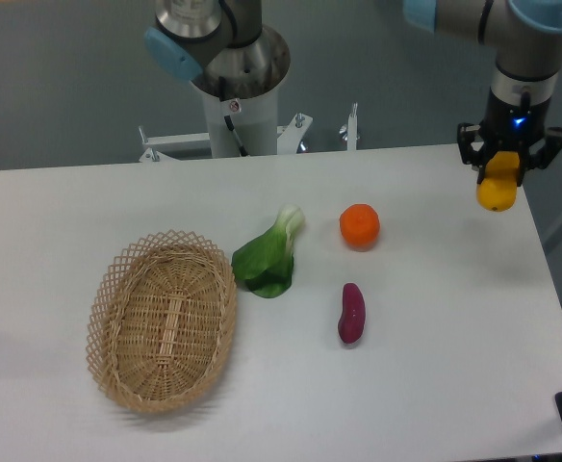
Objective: Pick up the mango from the basket
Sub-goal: 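Raise the held mango higher above the table edge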
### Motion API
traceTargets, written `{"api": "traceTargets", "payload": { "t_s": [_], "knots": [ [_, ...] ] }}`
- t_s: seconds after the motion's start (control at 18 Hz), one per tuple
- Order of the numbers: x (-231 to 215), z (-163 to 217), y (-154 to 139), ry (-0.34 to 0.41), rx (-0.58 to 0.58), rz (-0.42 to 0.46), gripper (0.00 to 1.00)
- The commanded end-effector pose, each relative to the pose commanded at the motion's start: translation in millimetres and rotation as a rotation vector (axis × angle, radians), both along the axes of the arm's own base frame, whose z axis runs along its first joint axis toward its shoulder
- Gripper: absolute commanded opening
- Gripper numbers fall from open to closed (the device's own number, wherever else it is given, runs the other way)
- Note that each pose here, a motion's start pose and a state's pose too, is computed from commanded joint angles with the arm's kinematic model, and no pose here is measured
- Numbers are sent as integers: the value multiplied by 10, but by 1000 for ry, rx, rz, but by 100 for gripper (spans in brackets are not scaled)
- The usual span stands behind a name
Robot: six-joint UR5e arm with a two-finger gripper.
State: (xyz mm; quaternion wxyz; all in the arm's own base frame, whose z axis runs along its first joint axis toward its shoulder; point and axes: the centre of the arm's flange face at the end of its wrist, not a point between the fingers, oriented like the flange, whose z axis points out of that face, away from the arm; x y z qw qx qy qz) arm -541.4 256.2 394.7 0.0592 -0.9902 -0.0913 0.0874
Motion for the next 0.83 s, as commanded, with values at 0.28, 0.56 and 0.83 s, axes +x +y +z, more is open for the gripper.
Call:
{"api": "traceTargets", "payload": {
  "t_s": [0.28, 0.56, 0.83],
  "knots": [
    [1, 1, 18, 2, 0, -5, 40],
    [4, -34, 43, -4, -3, -9, 40],
    [7, -33, 35, -4, -1, -8, 40]
  ]
}}
